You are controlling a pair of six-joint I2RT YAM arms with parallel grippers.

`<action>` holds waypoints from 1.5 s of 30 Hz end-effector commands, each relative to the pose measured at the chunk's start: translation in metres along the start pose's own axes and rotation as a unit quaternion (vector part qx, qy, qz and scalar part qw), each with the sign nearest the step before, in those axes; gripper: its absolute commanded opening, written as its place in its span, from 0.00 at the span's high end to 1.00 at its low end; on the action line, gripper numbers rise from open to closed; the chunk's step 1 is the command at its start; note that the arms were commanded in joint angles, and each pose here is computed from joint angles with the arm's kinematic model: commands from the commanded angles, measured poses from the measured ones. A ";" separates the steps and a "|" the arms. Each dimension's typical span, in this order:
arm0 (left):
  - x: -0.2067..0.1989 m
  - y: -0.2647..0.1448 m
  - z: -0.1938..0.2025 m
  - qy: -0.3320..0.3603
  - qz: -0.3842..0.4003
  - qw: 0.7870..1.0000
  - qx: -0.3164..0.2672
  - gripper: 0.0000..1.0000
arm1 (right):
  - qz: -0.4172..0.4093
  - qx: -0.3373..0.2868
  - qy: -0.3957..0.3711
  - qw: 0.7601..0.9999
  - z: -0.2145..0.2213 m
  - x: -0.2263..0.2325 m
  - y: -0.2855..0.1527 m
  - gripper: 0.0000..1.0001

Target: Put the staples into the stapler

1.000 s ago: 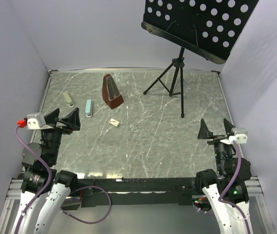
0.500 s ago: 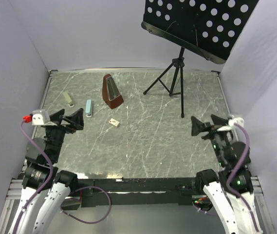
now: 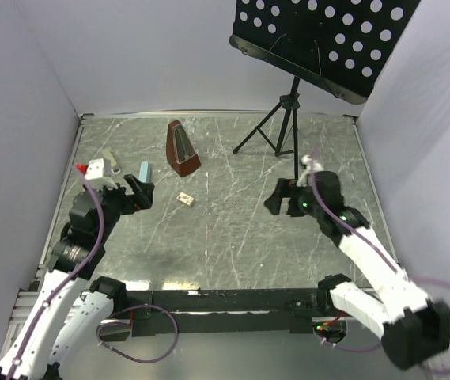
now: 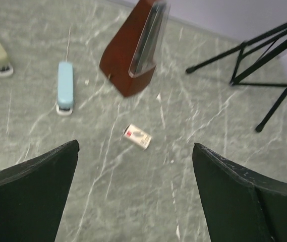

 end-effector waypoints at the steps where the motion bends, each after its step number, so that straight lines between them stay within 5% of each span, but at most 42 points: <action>1: 0.000 0.001 -0.003 0.011 -0.015 1.000 0.021 0.01 | -0.072 0.032 -0.025 0.997 -0.001 0.032 0.032 0.00; 7: 0.008 0.003 0.010 0.031 -0.036 0.999 0.019 0.01 | -0.092 0.108 -0.110 0.984 0.005 0.071 0.102 0.00; 19: 0.008 -0.007 0.004 0.038 -0.073 0.997 0.007 0.01 | -0.092 0.159 -0.273 0.944 0.029 0.136 0.220 0.00; 30: 0.007 -0.011 0.002 0.038 -0.073 0.997 -0.002 0.01 | -0.089 0.178 -0.361 0.911 0.064 0.164 0.261 0.03; 45: 0.006 -0.013 0.001 0.038 -0.065 0.997 -0.005 0.01 | -0.067 0.199 -0.399 0.893 0.090 0.164 0.282 0.25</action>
Point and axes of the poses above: each gripper's point midway between its finger pads, its own y axis out along the fingers, its own x axis along the line the jaws close on, z = x × y, the point moved 9 cm from there along -y, back along the fingers, and after that the axes turned 11 degrees about y, right-handed, at the moved point
